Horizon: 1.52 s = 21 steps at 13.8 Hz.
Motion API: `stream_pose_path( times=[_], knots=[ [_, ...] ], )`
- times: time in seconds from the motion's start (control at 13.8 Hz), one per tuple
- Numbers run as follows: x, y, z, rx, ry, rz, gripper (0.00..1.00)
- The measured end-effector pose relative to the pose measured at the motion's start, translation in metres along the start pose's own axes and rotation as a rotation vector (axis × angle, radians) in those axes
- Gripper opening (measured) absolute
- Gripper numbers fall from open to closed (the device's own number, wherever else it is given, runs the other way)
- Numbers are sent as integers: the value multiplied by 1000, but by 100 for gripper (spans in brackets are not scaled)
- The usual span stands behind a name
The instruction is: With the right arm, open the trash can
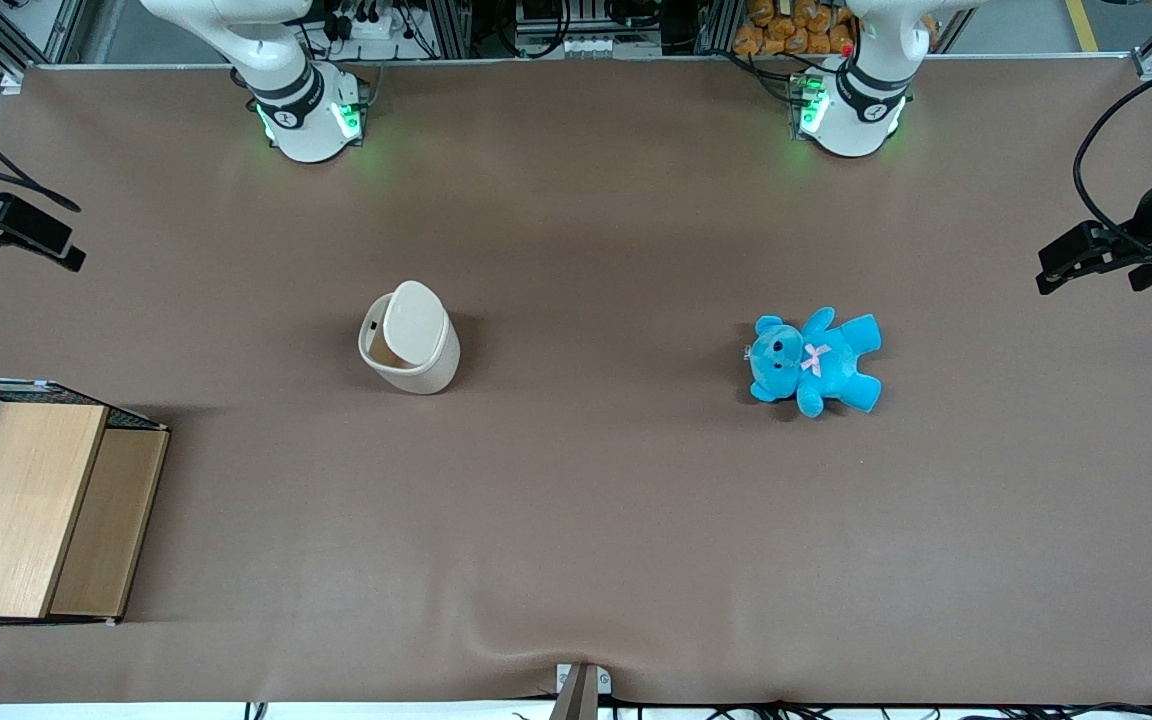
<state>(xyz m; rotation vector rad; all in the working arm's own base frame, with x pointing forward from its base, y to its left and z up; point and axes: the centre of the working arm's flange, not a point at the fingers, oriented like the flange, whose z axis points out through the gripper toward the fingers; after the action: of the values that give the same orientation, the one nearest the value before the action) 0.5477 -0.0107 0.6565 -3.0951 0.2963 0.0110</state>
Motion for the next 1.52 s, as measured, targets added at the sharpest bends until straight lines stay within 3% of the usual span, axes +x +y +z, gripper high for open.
stream_pose_path(
  times=[1.52],
  knots=[
    [6,7,8,-6,-15,13,100]
  ],
)
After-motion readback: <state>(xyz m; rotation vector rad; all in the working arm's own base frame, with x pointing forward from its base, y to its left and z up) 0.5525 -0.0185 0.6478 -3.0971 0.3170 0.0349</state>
